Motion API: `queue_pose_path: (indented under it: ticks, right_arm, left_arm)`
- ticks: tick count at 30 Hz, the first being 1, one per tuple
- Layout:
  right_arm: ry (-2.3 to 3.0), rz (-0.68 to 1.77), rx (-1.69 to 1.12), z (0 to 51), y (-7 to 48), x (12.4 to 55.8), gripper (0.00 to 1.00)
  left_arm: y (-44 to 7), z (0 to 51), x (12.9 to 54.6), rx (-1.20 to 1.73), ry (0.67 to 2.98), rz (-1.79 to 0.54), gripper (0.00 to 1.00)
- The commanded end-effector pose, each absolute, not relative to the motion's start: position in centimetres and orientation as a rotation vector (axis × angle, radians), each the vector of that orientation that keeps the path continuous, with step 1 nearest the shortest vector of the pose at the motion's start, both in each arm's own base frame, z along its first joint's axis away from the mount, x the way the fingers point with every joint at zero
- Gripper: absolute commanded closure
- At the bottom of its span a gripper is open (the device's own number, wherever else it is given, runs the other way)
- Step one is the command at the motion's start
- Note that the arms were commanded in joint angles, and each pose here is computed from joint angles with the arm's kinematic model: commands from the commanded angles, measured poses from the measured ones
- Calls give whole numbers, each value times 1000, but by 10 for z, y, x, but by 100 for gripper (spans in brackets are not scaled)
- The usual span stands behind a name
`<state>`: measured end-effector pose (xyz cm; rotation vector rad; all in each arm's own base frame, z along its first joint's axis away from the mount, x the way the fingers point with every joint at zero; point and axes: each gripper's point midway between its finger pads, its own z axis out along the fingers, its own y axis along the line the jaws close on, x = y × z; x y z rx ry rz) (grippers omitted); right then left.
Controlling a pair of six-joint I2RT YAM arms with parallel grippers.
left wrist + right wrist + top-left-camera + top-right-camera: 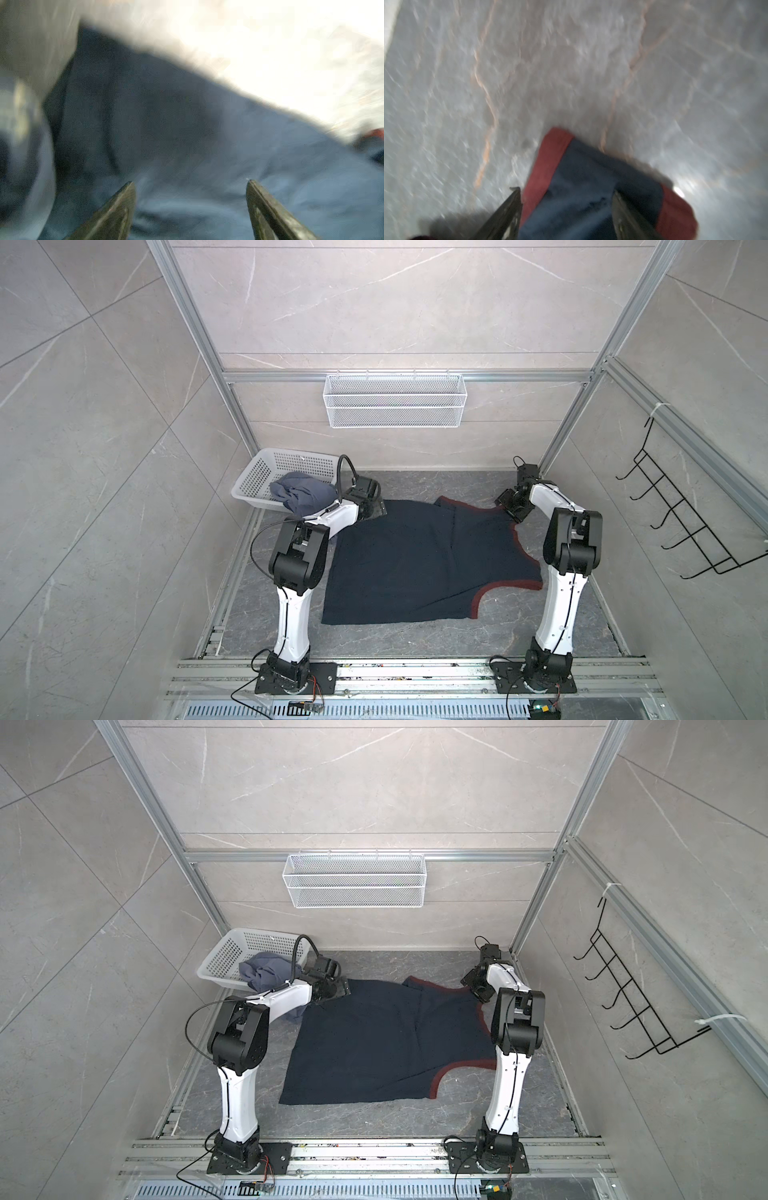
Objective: Fold and stack the tank tops
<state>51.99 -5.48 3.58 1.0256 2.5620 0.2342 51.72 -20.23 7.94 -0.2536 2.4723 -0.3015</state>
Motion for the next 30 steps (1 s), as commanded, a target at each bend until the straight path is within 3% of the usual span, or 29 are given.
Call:
queue_pose_path:
  ticks: [1,7,14,24,30]
  right_arm:
    - [2563,223,878,79,-32,503,29]
    - [2585,279,806,80,-1,474,29]
    - [2686,355,851,39,18,457,29]
    - [2737,218,1185,-14,-27,418,30]
    - [2683,199,1292,-11,-49,412,32]
  left_arm:
    - [-206,82,527,-161,2508,-273,14]
    - [-211,62,522,-153,2549,-304,15]
    - [-209,47,524,-149,2562,-297,14]
    - [-187,15,529,-235,2615,-233,14]
    - [-161,9,535,-354,2602,-194,14]
